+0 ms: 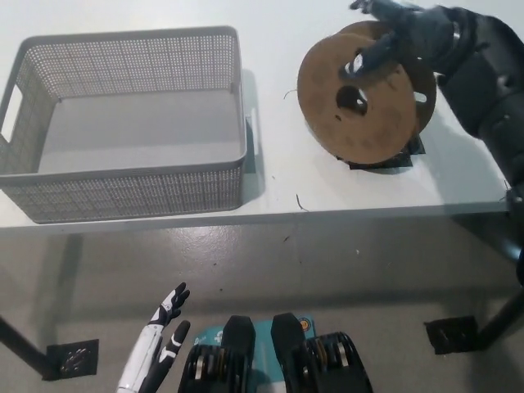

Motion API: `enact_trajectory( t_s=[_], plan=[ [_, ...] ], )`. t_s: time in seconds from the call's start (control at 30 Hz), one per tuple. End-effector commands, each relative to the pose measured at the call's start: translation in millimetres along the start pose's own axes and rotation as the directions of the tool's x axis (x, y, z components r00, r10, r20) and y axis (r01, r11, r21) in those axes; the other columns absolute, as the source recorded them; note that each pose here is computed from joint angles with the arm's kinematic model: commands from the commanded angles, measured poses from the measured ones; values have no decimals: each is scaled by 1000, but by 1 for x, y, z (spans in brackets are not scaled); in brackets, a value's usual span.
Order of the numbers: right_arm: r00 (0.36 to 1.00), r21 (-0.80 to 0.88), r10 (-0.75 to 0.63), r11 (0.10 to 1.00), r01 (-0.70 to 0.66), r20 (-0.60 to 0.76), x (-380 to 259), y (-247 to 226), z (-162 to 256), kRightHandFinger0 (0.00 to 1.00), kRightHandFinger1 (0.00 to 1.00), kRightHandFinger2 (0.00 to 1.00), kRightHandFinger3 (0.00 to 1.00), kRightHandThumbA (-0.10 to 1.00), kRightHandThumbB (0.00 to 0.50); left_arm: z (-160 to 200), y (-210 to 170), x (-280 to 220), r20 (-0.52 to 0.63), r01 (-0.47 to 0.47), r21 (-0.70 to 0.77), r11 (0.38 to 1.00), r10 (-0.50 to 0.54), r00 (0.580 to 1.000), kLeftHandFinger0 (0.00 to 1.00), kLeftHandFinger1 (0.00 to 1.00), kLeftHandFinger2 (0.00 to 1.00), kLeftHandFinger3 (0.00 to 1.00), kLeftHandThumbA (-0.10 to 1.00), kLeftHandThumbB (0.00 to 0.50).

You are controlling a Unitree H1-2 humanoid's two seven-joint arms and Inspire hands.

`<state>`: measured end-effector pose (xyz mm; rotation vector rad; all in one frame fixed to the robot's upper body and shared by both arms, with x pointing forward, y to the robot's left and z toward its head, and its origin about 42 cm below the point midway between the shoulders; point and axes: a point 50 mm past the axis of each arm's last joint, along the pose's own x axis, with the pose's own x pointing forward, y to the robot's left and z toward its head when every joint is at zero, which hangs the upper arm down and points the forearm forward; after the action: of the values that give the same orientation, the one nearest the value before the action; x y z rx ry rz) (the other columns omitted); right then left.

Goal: Use the right hand to pick up a 3d printing filament and place it into a container on the left side

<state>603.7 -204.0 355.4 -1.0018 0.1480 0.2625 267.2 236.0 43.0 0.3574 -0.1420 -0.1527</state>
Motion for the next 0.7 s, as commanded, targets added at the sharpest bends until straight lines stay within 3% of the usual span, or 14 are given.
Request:
enact_trajectory(
  t_s=[0.0,0.07,0.1,0.2,0.23,0.33,0.37,0.5,0.57,0.67],
  plan=[
    [991,355,-91,927,122,-103,-5,-3,-55,186,661,1000,1000,-100,186,11,10,8,82,11,17,1000,-13,997,1000,1000,1000,1000,1000,246],
    [988,597,-85,789,145,-127,-7,-2,-68,264,694,1000,1000,-100,123,10,10,8,80,11,15,1000,-13,997,1000,1000,1000,1000,1000,251],
    [987,697,-80,700,153,-136,-8,-1,-72,270,691,1000,1000,-100,134,10,10,8,79,10,15,1000,-11,997,1000,1000,1000,1000,1000,252],
    [988,873,-74,462,156,-137,-9,8,-84,37,448,993,1000,-100,124,9,10,7,75,9,13,1000,-10,997,1000,1000,1000,1000,1000,250],
    [988,917,-68,368,153,-138,-9,11,-89,1,348,930,1000,-100,125,10,9,7,76,10,11,1000,-11,997,1000,1000,1000,1000,1000,244],
    [990,967,-57,213,141,-132,-9,23,-97,0,210,828,1000,-100,92,9,9,7,74,9,7,1000,-9,997,1000,1000,1000,1000,1000,246],
    [989,985,-67,108,138,-131,-9,32,-103,0,217,807,1000,-100,106,9,8,7,74,11,7,1000,-12,997,1000,1000,1000,1000,1000,238],
    [990,991,-50,-36,130,-131,-9,48,-108,0,199,737,1000,-100,99,9,8,7,73,8,11,1000,-8,997,1000,1000,1000,1000,1000,239],
    [992,980,-34,-166,111,-118,-9,58,-112,0,166,702,1000,-100,98,9,8,8,75,8,16,1000,-9,997,1000,1000,1000,1000,1000,235],
    [995,958,-16,-273,90,-98,-9,71,-113,0,56,604,1000,-100,69,10,8,9,79,6,20,1000,-7,997,1000,1000,1000,1000,1000,224]
  ],
)
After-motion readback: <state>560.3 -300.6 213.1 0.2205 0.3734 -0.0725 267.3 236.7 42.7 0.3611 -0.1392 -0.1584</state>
